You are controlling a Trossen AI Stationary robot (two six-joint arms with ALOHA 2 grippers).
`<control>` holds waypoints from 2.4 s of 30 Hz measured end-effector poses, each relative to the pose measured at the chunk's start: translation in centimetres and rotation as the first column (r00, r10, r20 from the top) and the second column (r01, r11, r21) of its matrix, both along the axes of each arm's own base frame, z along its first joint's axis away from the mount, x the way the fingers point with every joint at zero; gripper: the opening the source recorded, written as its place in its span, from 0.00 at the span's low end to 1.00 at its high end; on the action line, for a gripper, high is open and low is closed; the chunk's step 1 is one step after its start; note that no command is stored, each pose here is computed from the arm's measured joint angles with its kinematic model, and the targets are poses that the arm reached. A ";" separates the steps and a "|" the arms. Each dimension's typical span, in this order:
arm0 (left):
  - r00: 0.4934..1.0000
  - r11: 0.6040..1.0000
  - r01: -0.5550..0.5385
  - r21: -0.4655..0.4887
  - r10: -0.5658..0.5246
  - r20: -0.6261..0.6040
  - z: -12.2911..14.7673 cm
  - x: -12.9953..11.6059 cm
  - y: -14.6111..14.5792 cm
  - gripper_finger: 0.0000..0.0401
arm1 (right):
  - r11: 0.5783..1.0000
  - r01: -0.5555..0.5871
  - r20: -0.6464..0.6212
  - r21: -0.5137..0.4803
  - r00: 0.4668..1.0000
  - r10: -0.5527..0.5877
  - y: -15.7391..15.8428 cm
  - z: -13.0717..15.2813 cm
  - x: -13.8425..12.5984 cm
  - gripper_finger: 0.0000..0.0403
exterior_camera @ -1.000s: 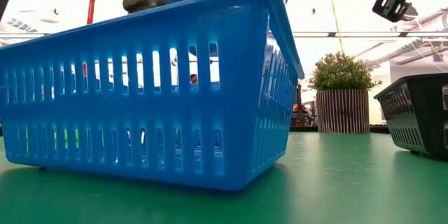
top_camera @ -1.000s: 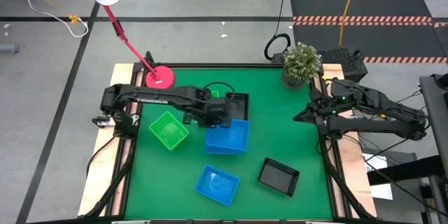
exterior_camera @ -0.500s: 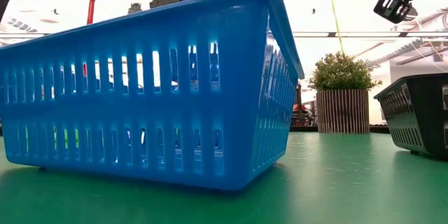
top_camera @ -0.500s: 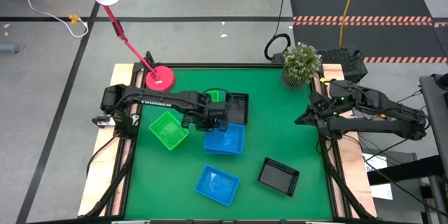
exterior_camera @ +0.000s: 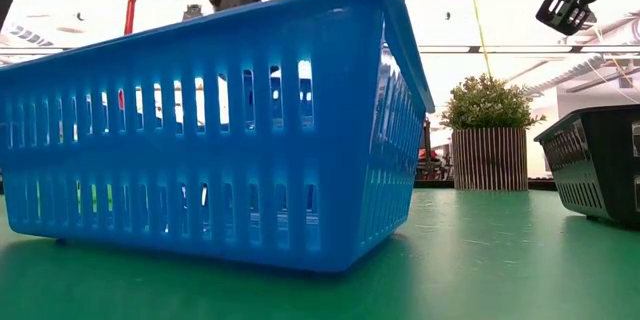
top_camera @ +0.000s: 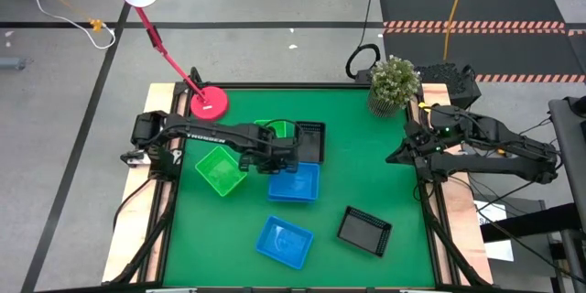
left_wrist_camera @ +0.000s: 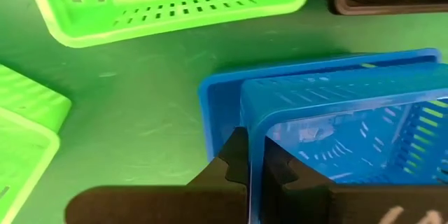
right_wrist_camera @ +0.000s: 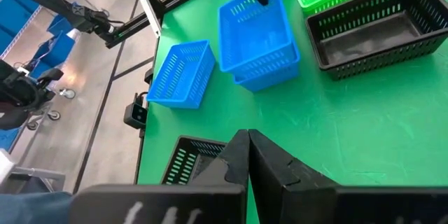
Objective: Stack baskets by color
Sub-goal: Stack the bottom left blue bin on top of the top blue bin, then adjust the stacked black bins
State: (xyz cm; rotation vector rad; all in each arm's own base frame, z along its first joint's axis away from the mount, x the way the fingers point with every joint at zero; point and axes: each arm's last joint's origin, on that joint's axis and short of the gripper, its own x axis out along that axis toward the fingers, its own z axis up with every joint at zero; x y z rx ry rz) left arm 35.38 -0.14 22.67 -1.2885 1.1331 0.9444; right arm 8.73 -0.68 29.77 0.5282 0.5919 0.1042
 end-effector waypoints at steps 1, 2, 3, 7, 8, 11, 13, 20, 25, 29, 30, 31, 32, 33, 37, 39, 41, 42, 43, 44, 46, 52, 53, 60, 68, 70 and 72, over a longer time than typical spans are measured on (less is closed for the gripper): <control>1.000 1.000 0.000 0.000 0.000 -0.002 -0.1 0.0 0.0 0.00 | 1.000 0.000 0.000 0.000 1.000 0.000 0.0 0.0 0.0 0.00; 1.000 1.000 0.000 0.000 0.000 -0.004 -0.1 -0.1 0.0 0.00 | 1.000 0.000 0.000 0.000 1.000 0.000 0.0 0.0 0.0 0.00; 1.000 1.000 0.000 0.000 0.000 -0.006 -0.2 -0.1 0.0 0.00 | 1.000 0.000 0.000 0.000 1.000 0.000 0.0 0.0 0.0 0.00; 1.000 1.000 -0.007 -0.002 0.007 -0.001 -0.7 -0.1 -0.1 0.01 | 1.000 0.000 0.000 0.000 1.000 0.000 0.0 0.0 0.0 0.00; 1.000 1.000 -0.010 -0.003 0.010 -0.003 -0.8 -0.2 -0.1 0.02 | 1.000 0.000 -0.001 0.000 1.000 0.000 0.0 0.0 0.0 0.00; 1.000 1.000 -0.006 -0.003 0.006 -0.009 -1.1 -0.3 -0.3 0.02 | 1.000 0.001 -0.001 0.000 1.000 -0.001 0.0 0.0 0.0 0.00; 1.000 1.000 -0.003 -0.003 0.003 -0.017 -1.2 -0.4 -0.4 0.02 | 1.000 0.002 0.000 0.000 1.000 -0.002 0.0 0.0 0.0 0.00; 0.999 1.000 0.000 -0.005 0.000 -0.040 -1.3 -0.6 -1.0 0.04 | 1.000 0.011 -0.004 0.013 1.000 -0.011 0.0 0.0 0.0 0.00; 0.996 1.000 0.004 -0.005 -0.004 -0.092 -1.4 -1.1 -1.5 0.08 | 1.000 0.016 -0.006 0.020 1.000 -0.016 0.0 0.0 0.0 0.00; 0.996 1.000 0.006 -0.004 -0.007 -0.090 -1.4 -1.1 -1.5 0.09 | 1.000 0.017 -0.006 0.020 1.000 -0.016 0.0 0.0 0.0 0.00; 0.996 1.000 0.006 -0.004 -0.006 -0.088 -1.4 -1.1 -1.5 0.09 | 1.000 0.017 -0.006 0.020 1.000 -0.017 0.0 0.0 0.0 0.00; 0.996 1.000 0.006 -0.004 -0.006 -0.088 -1.4 -1.1 -1.5 0.09 | 1.000 0.017 -0.006 0.020 1.000 -0.017 0.0 0.0 0.0 0.00; 0.996 1.000 0.006 -0.003 -0.006 -0.089 -1.4 -1.1 -1.5 0.09 | 1.000 0.017 -0.006 0.020 1.000 -0.016 0.0 0.0 0.0 0.00; 0.996 1.000 0.005 -0.001 -0.005 -0.088 -1.4 -1.1 -1.5 0.09 | 1.000 0.019 -0.007 0.023 1.000 -0.019 0.0 0.0 0.0 0.00; 0.996 1.000 -0.002 0.006 0.003 -0.090 -1.4 -1.1 -1.5 0.09 | 0.998 0.033 -0.014 0.046 0.999 -0.032 0.0 0.0 0.0 0.00; 0.996 1.000 -0.011 0.006 0.012 -0.092 -1.4 -1.1 -1.5 0.12 | 0.998 0.037 -0.017 0.053 0.999 -0.036 0.0 0.0 0.0 0.00; 0.996 1.000 -0.017 0.004 0.018 -0.086 -1.2 -1.2 -1.5 0.16 | 0.997 0.041 -0.019 0.059 0.999 -0.040 0.0 0.0 0.0 0.00; 0.996 1.000 -0.025 0.003 0.026 -0.085 -1.1 -1.2 -1.5 0.19 | 0.997 0.042 -0.019 0.061 0.999 -0.041 0.0 0.0 0.0 0.00; 0.996 0.999 -0.032 0.002 0.032 -0.083 -1.0 -1.2 -1.5 0.21 | 0.997 0.043 -0.020 0.063 0.999 -0.042 0.0 0.0 0.0 0.00; 0.996 0.999 -0.037 0.001 0.037 -0.081 -0.9 -1.3 -1.5 0.24 | 0.997 0.044 -0.020 0.063 0.999 -0.042 0.0 0.0 0.0 0.00; 0.997 0.999 -0.035 0.008 0.036 -0.068 -0.4 -1.5 -1.5 0.28 | 0.997 0.044 -0.021 0.064 0.999 -0.042 0.0 0.0 0.0 0.00; 0.999 0.997 0.026 0.074 -0.023 -0.041 1.4 -2.6 -1.2 0.31 | 0.997 0.061 -0.026 0.051 0.998 -0.059 -0.1 0.0 0.1 0.00; 0.998 0.995 0.046 0.092 -0.043 -0.036 1.7 -2.8 -1.2 0.30 | 0.996 0.075 -0.029 0.043 0.997 -0.074 -0.2 -0.1 0.3 0.00; 0.983 0.960 0.180 0.213 -0.181 -0.013 3.6 -4.0 0.3 0.25 | 0.982 0.183 -0.029 0.035 0.983 -0.182 -1.0 0.0 2.6 0.00; 0.918 0.881 0.397 0.258 -0.381 -0.112 4.0 -5.1 4.4 0.19 | 0.952 0.259 -0.007 0.164 0.965 -0.261 -2.6 -1.0 10.0 0.00; 0.892 0.851 0.453 0.265 -0.433 -0.133 4.1 -5.4 5.5 0.17 | 0.950 0.260 0.015 0.174 0.964 -0.267 -3.0 -1.4 12.1 0.00; 0.871 0.825 0.491 0.279 -0.472 -0.138 4.4 -5.7 6.5 0.15 | 0.952 0.257 0.011 0.165 0.965 -0.262 -3.5 -1.7 14.1 0.00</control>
